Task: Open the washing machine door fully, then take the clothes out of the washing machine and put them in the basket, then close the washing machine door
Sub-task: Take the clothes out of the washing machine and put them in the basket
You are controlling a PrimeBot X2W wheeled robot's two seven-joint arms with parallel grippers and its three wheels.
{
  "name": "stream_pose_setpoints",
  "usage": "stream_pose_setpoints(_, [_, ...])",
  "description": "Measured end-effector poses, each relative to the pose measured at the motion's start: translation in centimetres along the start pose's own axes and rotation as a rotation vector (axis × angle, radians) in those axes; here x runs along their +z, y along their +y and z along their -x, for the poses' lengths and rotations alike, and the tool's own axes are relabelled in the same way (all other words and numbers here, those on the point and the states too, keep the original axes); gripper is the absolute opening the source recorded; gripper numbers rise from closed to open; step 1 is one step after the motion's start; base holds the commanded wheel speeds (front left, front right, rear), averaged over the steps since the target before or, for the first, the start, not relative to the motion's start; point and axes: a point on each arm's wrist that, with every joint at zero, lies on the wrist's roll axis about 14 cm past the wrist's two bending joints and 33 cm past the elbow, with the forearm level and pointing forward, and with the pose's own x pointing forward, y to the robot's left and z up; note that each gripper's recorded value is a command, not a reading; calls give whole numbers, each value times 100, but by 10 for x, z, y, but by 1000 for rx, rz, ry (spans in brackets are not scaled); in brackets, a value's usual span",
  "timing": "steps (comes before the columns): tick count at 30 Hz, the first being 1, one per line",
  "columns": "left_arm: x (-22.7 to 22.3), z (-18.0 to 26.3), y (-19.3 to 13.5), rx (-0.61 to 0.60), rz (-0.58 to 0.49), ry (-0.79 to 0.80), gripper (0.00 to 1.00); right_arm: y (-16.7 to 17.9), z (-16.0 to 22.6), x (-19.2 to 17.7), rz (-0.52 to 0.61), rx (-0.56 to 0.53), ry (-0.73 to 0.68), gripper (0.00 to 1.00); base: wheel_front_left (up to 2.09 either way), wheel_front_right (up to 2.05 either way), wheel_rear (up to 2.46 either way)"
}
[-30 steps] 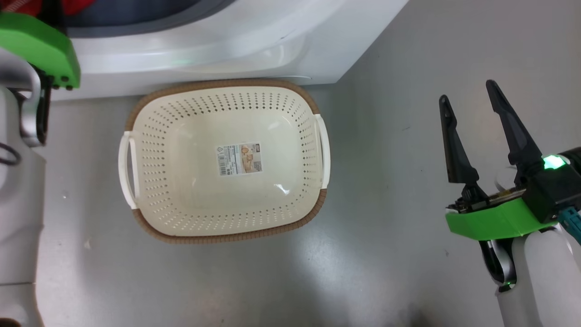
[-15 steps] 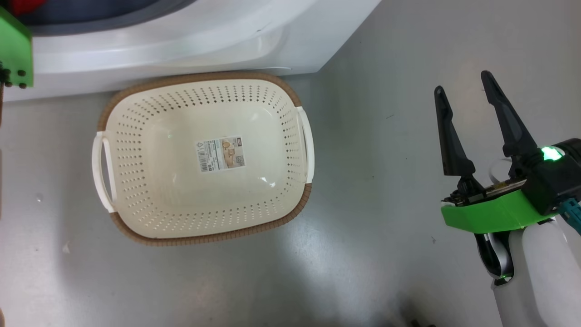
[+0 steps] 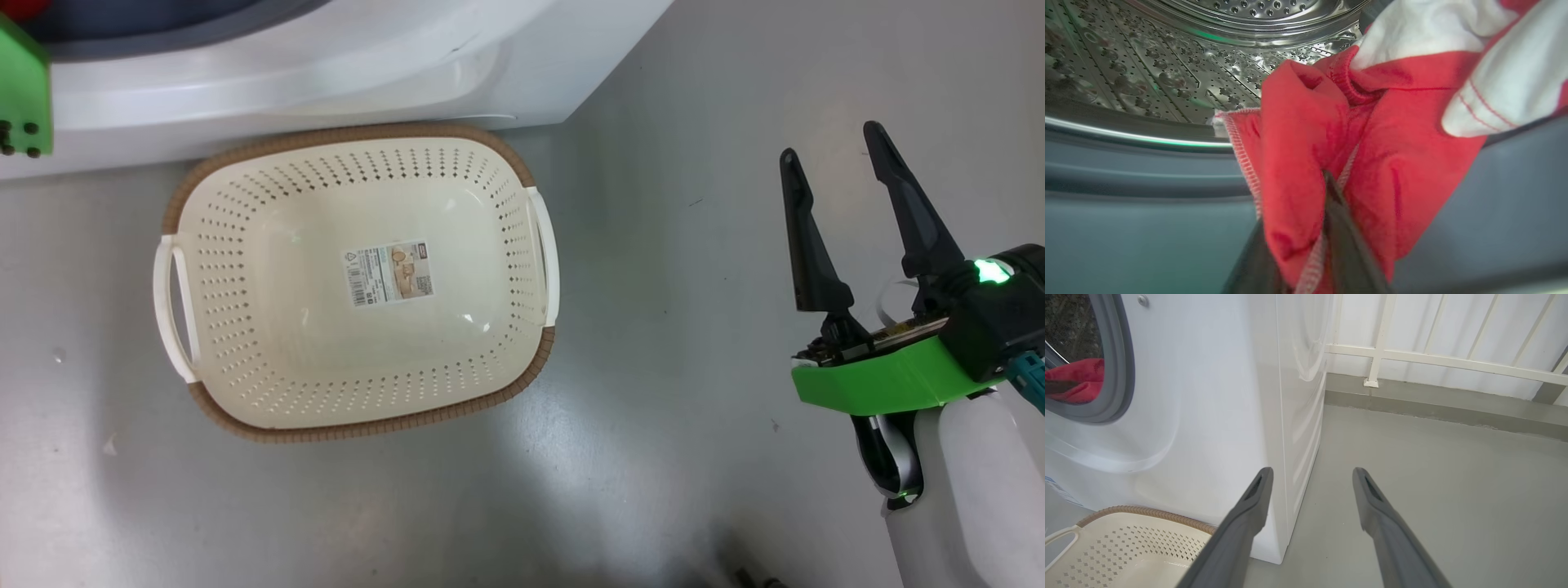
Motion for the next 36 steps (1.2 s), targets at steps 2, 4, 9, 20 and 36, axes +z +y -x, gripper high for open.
stream_pose_setpoints(2, [3, 1, -1, -8, 12, -13, 0, 0, 0, 1, 0, 0, -1, 100, 0, 0, 0])
stream_pose_setpoints(4, [8, 2, 0, -6, 20, -37, 0, 0, 0, 2, 0, 0, -3, 100, 0, 0, 0])
stream_pose_setpoints(9, [29, 7, 2, -4, 75, -111, 0, 0, 1, 6, -1, 0, -13, 100, 0, 0, 0])
stream_pose_setpoints(20, [49, 31, -3, -28, 269, -238, 0, 6, 0, 20, -7, 11, -45, 100, 0, 0, 0])
stream_pose_setpoints(36, [88, 105, 10, 7, 360, -533, 0, 14, 15, 51, -15, 24, -103, 100, 0, 0, 0])
